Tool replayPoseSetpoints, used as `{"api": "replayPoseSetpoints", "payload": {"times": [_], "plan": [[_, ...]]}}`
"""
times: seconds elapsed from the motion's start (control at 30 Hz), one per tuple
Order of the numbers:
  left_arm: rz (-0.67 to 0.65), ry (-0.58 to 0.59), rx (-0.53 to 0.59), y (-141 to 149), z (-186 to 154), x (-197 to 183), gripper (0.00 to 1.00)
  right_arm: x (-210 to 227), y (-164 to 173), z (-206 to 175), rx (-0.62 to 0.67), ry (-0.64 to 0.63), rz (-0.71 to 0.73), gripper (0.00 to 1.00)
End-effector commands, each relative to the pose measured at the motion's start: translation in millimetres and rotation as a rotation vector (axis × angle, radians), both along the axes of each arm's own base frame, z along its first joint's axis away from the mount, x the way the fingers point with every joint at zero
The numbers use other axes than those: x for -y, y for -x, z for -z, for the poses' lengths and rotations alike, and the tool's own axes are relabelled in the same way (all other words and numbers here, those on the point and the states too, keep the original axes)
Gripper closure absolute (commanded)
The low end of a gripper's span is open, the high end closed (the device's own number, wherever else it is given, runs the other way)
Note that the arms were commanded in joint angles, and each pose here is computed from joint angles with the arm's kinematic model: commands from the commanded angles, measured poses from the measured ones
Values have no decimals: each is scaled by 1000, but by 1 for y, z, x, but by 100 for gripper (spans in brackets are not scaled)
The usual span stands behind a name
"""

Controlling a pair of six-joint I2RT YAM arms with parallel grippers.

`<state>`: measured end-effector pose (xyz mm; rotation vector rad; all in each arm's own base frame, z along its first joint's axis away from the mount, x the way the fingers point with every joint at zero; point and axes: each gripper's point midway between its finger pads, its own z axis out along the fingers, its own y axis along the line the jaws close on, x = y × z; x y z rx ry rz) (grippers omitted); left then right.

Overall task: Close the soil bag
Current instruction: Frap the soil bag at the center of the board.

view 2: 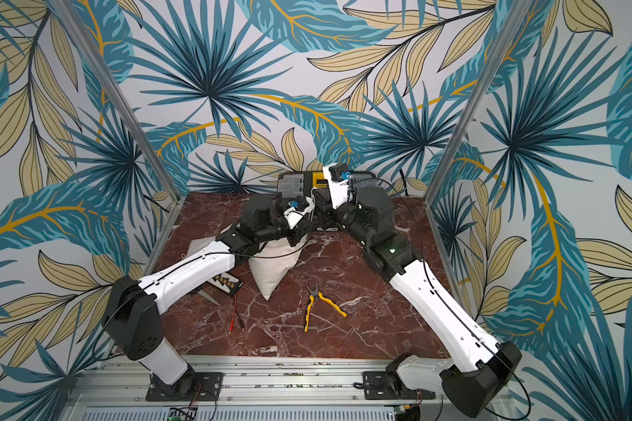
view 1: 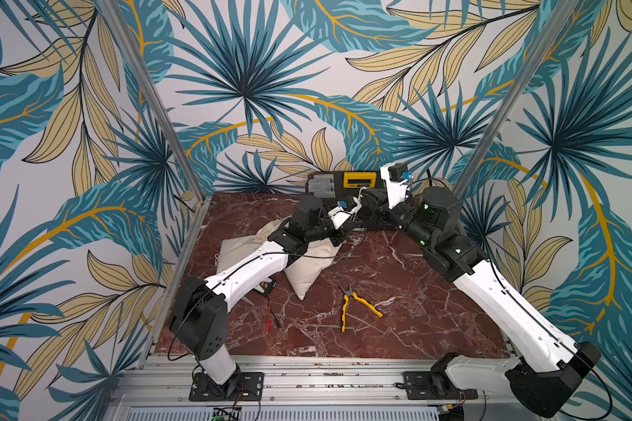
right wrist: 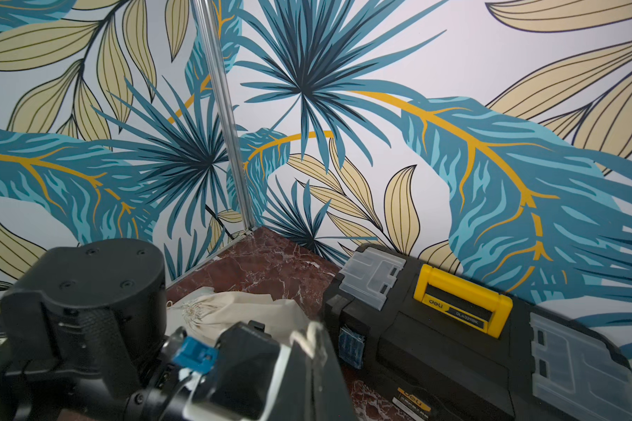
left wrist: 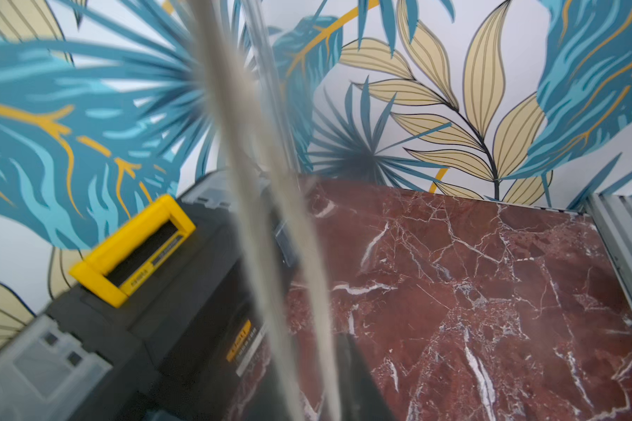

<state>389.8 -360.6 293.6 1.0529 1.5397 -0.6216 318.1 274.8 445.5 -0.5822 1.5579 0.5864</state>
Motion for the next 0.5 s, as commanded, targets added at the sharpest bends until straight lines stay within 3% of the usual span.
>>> {"api": "replayPoseSetpoints", "payload": {"times": [0.0,0.13,0.3,0.47], "plan": [[-174,-60,-7,-25,22,-18,94,36,12,-39,93,-29,91,100],[-417,-208,-18,-47,66,-57,98,79,28,-74,174,-81,200,100],[-717,-462,-65,-65,118,-114,86,125,49,-100,254,-132,331,100],[-931,-558,-87,-74,133,-155,81,168,68,-109,296,-163,477,100]]}}
